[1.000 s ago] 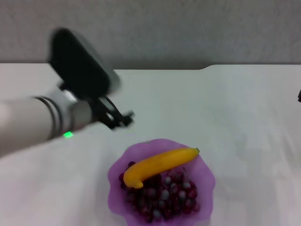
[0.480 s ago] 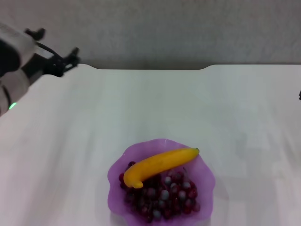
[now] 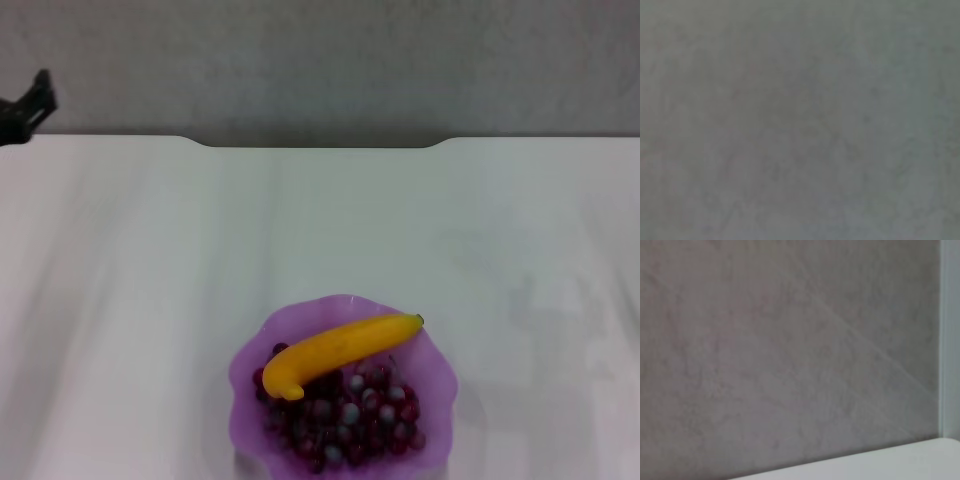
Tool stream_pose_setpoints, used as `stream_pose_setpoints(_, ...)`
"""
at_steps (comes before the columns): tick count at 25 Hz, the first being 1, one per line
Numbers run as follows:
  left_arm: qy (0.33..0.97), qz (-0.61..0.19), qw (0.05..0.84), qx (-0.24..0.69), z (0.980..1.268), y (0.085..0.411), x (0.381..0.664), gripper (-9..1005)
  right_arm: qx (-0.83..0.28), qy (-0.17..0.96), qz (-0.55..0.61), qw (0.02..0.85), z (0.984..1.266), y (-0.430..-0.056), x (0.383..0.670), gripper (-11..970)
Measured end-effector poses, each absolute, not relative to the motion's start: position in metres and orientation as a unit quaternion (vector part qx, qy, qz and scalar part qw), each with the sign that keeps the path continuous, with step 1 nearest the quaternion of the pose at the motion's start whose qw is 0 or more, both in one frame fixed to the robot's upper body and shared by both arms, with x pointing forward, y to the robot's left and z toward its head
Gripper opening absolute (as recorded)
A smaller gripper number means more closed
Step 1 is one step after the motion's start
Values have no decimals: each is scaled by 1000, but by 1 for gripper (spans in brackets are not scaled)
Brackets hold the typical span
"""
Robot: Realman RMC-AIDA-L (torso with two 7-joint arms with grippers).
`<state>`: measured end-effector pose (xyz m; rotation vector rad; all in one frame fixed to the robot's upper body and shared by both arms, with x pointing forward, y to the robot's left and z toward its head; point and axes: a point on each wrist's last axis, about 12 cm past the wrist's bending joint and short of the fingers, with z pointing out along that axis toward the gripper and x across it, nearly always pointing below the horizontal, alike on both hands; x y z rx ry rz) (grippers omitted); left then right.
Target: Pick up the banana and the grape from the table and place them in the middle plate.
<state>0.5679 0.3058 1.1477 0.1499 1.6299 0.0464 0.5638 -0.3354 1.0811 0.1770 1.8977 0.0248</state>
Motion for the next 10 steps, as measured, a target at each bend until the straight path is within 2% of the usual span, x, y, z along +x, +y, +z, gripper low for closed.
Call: stream_pose_setpoints(10, 750, -2, 661, -13, 1125, 356, 566, 863, 59, 780, -13, 622, 1067, -320, 555, 728)
